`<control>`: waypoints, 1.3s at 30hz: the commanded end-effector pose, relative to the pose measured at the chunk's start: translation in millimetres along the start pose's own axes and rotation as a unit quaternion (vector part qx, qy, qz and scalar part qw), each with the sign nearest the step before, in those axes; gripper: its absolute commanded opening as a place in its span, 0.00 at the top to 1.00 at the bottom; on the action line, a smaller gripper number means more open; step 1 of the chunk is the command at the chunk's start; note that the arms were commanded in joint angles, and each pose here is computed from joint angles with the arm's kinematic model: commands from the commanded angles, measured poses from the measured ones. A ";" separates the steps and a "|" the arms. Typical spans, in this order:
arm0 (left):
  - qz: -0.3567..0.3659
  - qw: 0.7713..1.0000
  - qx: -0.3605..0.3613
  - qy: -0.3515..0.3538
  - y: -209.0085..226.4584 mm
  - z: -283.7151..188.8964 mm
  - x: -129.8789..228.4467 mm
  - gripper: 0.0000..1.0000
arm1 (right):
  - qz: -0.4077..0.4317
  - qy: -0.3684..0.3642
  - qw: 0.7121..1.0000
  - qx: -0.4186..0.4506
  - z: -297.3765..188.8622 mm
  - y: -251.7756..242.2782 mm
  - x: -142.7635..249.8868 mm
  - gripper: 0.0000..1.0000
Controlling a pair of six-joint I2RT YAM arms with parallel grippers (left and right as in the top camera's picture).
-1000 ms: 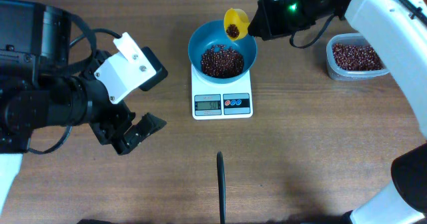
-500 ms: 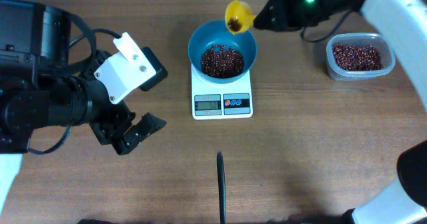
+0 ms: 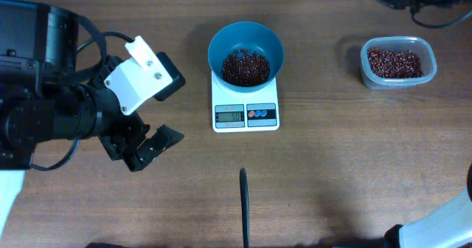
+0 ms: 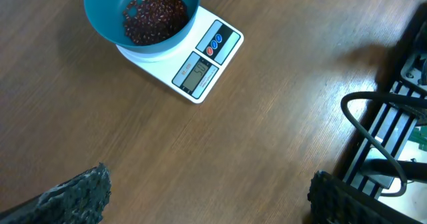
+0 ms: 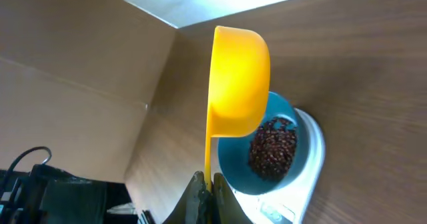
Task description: Scoop item into bowl and weigh 50g on scale
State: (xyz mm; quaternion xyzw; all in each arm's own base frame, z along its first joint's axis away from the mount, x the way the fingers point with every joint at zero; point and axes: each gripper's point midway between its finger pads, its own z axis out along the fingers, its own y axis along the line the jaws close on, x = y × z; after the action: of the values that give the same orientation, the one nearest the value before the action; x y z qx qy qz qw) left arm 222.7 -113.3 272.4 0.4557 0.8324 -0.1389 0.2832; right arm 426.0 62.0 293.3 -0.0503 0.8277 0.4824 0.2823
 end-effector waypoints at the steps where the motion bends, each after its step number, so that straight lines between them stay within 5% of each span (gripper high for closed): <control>1: 0.010 1.000 -0.002 -0.011 0.7 -4.5 -5.6 0.01 | -0.012 -0.016 0.999 0.029 -27.7 -16.2 -1.6 0.96; 15: 0.010 1.000 -0.002 -0.011 0.7 -4.5 -5.6 0.01 | 0.058 0.107 0.913 0.390 -121.5 -138.2 69.6 0.96; 22: 0.010 1.000 -0.002 -0.011 0.7 -4.5 -5.6 0.01 | 0.053 0.115 0.897 0.422 -129.0 -145.9 70.2 0.96; 30: 0.010 1.000 -0.002 -0.011 0.7 -4.5 -5.6 0.01 | 0.009 0.126 0.840 0.527 -122.9 -157.0 53.6 0.96; 39: 0.010 1.000 -0.002 -0.011 0.7 -4.5 -5.6 0.01 | 0.023 0.117 0.827 0.550 -122.6 -162.7 51.2 0.96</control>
State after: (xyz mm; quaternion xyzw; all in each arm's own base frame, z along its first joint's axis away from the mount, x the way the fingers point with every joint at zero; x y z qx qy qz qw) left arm 222.8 -113.3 272.5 0.4557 0.8324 -0.1389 0.2832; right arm 387.4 -109.6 189.1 0.0545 0.9855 -0.0386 0.1560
